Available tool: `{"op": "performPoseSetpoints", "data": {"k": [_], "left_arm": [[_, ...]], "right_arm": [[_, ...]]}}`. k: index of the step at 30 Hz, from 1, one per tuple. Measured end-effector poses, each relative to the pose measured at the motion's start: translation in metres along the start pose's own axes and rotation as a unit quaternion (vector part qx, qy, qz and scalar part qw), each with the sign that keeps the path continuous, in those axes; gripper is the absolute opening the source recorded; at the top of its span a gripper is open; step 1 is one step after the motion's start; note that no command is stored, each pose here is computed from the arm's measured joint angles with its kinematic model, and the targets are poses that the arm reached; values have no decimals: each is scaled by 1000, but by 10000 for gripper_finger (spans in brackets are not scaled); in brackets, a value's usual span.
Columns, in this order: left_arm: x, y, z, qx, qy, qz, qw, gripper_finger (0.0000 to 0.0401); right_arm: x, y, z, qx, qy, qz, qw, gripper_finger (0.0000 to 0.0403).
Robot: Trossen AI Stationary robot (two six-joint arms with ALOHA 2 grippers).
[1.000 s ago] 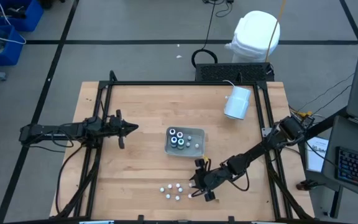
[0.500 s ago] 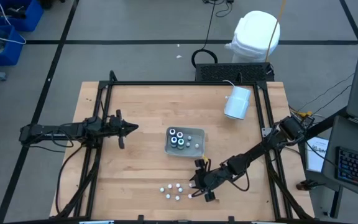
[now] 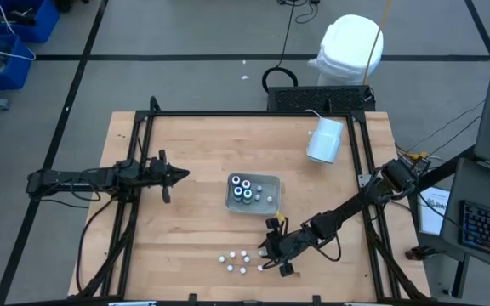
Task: Pick & Place food coloring
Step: Put the small green bottle into the gray bin
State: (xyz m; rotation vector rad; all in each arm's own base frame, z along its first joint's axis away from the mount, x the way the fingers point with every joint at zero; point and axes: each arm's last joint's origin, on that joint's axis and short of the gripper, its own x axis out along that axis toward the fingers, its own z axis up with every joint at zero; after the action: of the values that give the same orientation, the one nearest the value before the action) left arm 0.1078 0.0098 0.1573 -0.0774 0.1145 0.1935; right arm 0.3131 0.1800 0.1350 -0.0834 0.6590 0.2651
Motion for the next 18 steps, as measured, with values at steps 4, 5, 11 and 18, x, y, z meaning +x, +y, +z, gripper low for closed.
{"op": "performPoseSetpoints", "data": {"k": [4, 5, 11, 18], "left_arm": [[0, 0, 0, 0, 0, 0, 1000, 19], [0, 0, 0, 0, 0, 0, 1000, 19], [0, 0, 0, 0, 0, 0, 1000, 19], [0, 0, 0, 0, 0, 0, 1000, 19]], "right_arm": [[0, 0, 0, 0, 0, 0, 1000, 134], [1, 0, -1, 2, 1, 0, 1000, 134], [8, -1, -7, 11, 15, 12, 1000, 134], [10, -7, -7, 15, 15, 2, 1000, 134]]}}
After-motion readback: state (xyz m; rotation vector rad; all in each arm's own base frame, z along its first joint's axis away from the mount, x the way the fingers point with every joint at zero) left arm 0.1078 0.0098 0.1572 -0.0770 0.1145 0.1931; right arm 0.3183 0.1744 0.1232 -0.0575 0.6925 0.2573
